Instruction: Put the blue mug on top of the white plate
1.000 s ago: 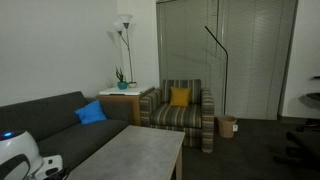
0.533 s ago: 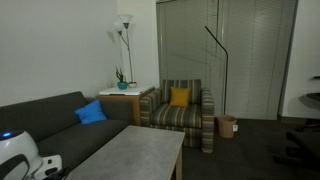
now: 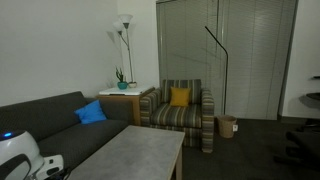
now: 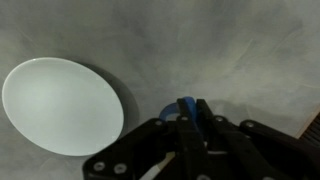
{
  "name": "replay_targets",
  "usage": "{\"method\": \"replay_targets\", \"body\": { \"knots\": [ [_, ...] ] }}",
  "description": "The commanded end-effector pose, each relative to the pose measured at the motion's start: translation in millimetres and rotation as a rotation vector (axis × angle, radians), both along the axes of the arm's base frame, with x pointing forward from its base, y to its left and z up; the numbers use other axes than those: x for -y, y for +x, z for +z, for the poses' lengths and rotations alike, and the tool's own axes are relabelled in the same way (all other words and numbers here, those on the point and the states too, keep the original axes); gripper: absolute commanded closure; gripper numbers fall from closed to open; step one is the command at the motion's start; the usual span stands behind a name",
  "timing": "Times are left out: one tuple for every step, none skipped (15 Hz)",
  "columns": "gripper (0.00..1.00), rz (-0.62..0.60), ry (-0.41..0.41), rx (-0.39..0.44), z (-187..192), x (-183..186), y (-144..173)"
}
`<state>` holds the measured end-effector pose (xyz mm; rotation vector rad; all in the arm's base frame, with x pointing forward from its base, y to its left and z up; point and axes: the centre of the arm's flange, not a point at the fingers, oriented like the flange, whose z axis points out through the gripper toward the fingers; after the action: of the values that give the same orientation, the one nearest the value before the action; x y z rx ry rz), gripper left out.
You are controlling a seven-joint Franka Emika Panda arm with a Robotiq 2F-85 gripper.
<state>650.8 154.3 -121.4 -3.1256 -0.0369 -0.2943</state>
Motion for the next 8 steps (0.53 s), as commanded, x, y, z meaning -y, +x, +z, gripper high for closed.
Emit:
{"method": "replay_targets", "body": {
  "knots": [
    [0.97, -0.012, -0.01, -0.011, -32, 9, 2],
    [0.97, -0.012, -0.007, -0.02, -32, 9, -1],
    [0.97, -0.011, -0.001, -0.029, -32, 9, -5],
    [0.97, -0.01, 0.002, -0.04, -32, 8, -8],
    [0.97, -0.011, 0.0, -0.05, -31, 8, -11],
    [0.97, -0.013, -0.003, -0.059, -30, 8, -14],
    [0.97, -0.015, -0.006, -0.06, -29, 9, -16],
    [0.97, -0.017, -0.008, -0.059, -28, 10, -18]
  ]
}}
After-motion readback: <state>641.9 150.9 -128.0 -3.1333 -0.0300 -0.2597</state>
